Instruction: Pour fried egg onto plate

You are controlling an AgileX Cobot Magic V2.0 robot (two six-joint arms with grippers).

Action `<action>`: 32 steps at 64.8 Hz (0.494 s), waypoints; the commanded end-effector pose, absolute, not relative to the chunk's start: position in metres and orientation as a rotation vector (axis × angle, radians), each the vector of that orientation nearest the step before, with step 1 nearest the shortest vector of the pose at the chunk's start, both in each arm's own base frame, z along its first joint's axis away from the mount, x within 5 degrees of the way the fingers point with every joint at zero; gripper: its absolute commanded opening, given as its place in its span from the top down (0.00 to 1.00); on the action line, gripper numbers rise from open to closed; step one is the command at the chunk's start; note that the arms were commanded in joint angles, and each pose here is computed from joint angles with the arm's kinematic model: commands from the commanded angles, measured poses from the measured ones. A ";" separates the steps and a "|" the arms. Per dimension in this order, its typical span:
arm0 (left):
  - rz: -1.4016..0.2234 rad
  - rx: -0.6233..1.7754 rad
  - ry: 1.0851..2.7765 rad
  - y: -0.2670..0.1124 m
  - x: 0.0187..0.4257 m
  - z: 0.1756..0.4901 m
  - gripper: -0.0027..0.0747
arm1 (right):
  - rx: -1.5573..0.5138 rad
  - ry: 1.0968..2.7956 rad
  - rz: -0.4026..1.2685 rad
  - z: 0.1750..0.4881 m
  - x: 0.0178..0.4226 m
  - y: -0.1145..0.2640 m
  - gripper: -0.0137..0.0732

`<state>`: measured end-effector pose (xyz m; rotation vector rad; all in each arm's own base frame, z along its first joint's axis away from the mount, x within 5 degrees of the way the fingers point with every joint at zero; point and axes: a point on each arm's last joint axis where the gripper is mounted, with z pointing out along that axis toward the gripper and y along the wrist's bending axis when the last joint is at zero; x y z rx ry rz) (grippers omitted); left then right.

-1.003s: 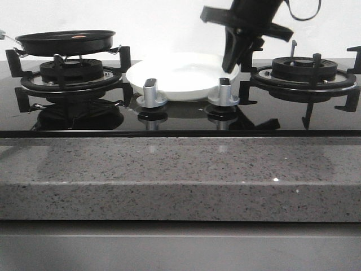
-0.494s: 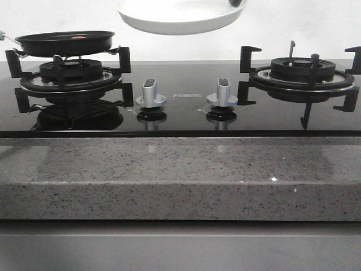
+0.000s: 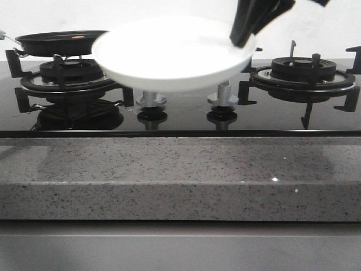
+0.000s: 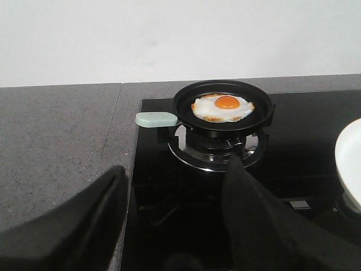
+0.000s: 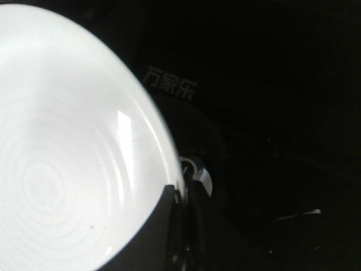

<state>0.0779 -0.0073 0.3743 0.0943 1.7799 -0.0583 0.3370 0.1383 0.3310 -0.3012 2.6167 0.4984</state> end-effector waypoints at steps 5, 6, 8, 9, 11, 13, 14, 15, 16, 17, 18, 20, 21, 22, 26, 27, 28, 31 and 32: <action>-0.066 0.083 1.673 -0.007 0.079 0.391 0.48 | -0.279 2.526 0.531 0.344 0.336 0.138 0.91; -0.066 0.083 1.673 -0.007 0.079 0.391 0.48 | -0.279 2.529 0.530 0.343 0.337 0.138 0.91; -0.066 0.083 1.673 -0.007 0.079 0.391 0.48 | -0.279 2.532 0.530 0.342 0.337 0.139 0.91; -0.066 0.083 1.673 -0.007 0.079 0.391 0.48 | -0.279 2.534 0.529 0.341 0.338 0.139 0.91; -0.066 0.083 1.673 -0.007 0.079 0.391 0.48 | -0.278 2.534 0.529 0.341 0.338 0.139 0.91; -0.066 0.083 1.673 -0.007 0.079 0.391 0.48 | -0.278 2.534 0.529 0.341 0.338 0.139 0.91; -0.066 0.083 1.673 -0.007 0.079 0.391 0.48 | -0.278 2.534 0.529 0.341 0.338 0.139 0.91; -0.066 0.083 1.673 -0.007 0.079 0.391 0.48 | -0.279 2.535 0.529 0.341 0.338 0.139 0.91; -0.066 0.083 1.673 -0.007 0.079 0.391 0.48 | -0.279 2.535 0.529 0.341 0.338 0.139 0.91; -0.066 0.083 1.673 -0.007 0.079 0.391 0.48 | -0.279 2.536 0.529 0.341 0.338 0.139 0.91; -0.066 0.083 1.673 -0.007 0.079 0.391 0.48 | -0.279 2.536 0.529 0.341 0.338 0.139 0.91; -0.066 0.083 1.673 -0.007 0.079 0.391 0.48 | -0.280 2.538 0.529 0.340 0.338 0.139 0.91; -0.066 0.083 1.673 -0.007 0.079 0.391 0.48 | -0.280 2.540 0.529 0.340 0.338 0.139 0.91; -0.066 0.083 1.673 -0.007 0.079 0.391 0.48 | -0.281 2.541 0.529 0.340 0.337 0.139 0.91; -0.066 0.083 1.673 -0.007 0.079 0.391 0.48 | -0.281 2.541 0.529 0.340 0.337 0.139 0.91; -0.066 0.083 1.673 -0.007 0.079 0.391 0.48 | -0.281 2.541 0.529 0.340 0.337 0.139 0.91; -0.066 0.083 1.673 -0.007 0.079 0.391 0.48 | -0.281 2.541 0.529 0.340 0.337 0.139 0.91; -0.066 0.083 1.673 -0.007 0.079 0.391 0.48 | -0.281 2.541 0.529 0.340 0.337 0.139 0.91; -0.066 0.083 1.673 -0.007 0.079 0.391 0.48 | -0.281 2.541 0.529 0.340 0.337 0.139 0.91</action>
